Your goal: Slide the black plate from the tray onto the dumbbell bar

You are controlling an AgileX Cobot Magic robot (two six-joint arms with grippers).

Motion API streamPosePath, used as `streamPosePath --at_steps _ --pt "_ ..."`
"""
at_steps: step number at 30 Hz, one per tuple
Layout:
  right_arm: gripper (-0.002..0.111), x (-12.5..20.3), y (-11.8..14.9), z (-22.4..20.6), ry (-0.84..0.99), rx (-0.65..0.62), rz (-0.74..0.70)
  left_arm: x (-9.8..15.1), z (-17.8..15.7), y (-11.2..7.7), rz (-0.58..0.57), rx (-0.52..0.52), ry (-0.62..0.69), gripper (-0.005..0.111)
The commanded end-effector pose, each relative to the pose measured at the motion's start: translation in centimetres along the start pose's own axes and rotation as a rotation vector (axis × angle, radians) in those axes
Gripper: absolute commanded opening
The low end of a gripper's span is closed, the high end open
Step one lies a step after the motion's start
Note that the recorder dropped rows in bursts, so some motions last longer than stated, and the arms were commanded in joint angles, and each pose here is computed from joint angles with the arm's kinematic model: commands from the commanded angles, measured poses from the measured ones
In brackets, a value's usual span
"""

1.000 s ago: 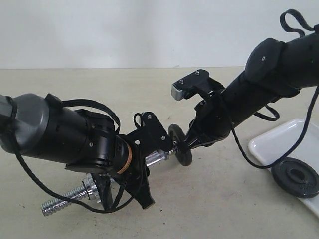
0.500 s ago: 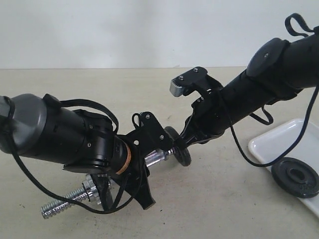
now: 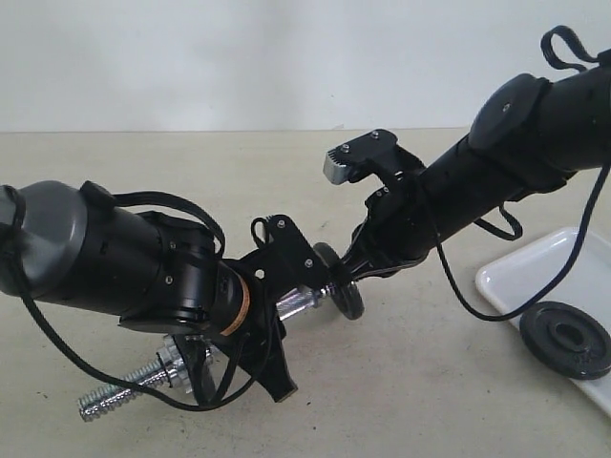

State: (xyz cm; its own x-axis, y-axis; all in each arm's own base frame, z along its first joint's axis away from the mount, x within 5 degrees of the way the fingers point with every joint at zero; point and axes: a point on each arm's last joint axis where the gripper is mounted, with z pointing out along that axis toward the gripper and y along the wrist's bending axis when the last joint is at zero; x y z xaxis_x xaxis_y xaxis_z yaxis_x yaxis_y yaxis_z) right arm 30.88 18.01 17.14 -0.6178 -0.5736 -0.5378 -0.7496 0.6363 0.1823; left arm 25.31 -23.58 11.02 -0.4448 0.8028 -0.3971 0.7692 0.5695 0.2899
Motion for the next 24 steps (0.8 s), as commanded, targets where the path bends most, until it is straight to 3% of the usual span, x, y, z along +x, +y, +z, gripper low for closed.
streamPosePath --at_steps 1,6,16,24 --pt "0.000 -0.1 -0.3 0.1 0.003 0.046 0.009 -0.9 -0.7 0.0 0.000 0.015 -0.067 0.004" --pt "0.000 0.6 -1.1 1.3 0.040 0.089 0.042 -0.9 -0.7 0.0 0.003 0.014 -0.068 0.004" --pt "0.000 1.3 -1.0 2.3 0.088 0.052 0.051 -0.9 -0.7 0.0 0.013 0.012 -0.069 0.004" --pt "0.000 1.1 0.0 2.3 0.065 -0.067 0.011 -1.0 -0.7 0.1 0.002 0.004 -0.075 0.004"
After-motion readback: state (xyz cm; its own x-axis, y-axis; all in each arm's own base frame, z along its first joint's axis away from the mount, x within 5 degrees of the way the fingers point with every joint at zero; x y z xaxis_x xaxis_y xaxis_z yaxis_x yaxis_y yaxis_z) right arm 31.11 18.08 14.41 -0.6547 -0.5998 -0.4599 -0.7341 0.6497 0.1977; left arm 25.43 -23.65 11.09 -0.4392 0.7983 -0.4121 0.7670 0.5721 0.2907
